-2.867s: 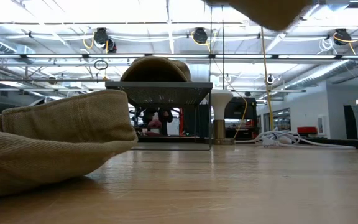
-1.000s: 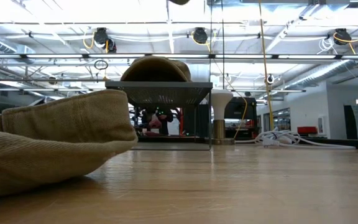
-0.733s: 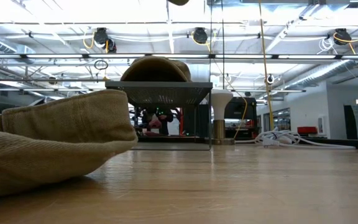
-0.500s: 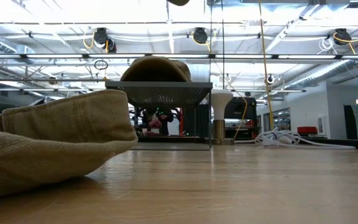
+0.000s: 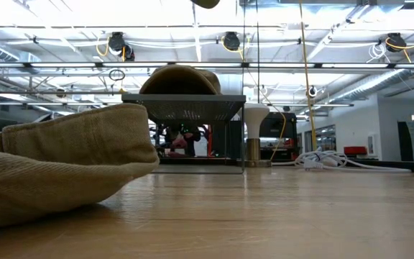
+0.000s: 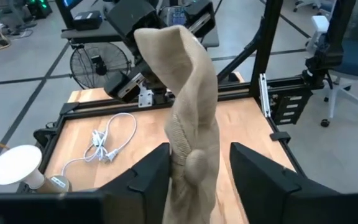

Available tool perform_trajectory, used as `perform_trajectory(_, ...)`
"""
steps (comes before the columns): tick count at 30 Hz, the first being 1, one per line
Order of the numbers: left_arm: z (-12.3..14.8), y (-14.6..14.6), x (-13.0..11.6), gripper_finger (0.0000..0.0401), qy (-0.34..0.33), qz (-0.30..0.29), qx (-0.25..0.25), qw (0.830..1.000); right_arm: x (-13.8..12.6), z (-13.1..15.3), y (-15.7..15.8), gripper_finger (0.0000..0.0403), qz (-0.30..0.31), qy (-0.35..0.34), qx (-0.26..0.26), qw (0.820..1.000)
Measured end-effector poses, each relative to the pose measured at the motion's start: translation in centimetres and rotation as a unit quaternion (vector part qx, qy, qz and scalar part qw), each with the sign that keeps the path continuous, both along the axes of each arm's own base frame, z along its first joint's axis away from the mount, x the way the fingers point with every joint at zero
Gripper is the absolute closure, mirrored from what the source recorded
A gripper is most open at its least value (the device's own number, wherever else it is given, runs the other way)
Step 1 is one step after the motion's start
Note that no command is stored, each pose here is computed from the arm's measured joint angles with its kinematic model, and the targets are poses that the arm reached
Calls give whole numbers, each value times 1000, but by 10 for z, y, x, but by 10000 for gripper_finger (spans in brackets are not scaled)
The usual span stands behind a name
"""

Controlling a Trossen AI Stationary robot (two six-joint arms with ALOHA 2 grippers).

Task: Pick & Place hat
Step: Stack the right brown cap on the brown cap on the shelf

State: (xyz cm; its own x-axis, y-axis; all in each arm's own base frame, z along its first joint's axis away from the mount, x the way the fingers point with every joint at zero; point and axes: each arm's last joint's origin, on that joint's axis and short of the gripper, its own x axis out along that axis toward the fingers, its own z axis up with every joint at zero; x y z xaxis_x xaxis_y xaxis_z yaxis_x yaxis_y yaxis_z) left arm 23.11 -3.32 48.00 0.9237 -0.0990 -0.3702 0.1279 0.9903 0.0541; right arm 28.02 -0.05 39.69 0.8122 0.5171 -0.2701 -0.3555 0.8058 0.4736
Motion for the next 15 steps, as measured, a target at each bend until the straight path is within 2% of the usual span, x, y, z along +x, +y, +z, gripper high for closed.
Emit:
perform_trajectory(7, 0, 0, 0, 332, 2, 11, -28, 1000, 0, 0, -3, 394, -8, 1, 2, 1000)
perform_trajectory(10, 0, 0, 0, 371, 3, 13, -38, 999, 1, 1, -8, 394, -33, 0, 0, 999)
perform_trajectory(15, 0, 0, 0, 376, 4, 23, -56, 998, 1, 2, -13, 392, -47, -10, -6, 999)
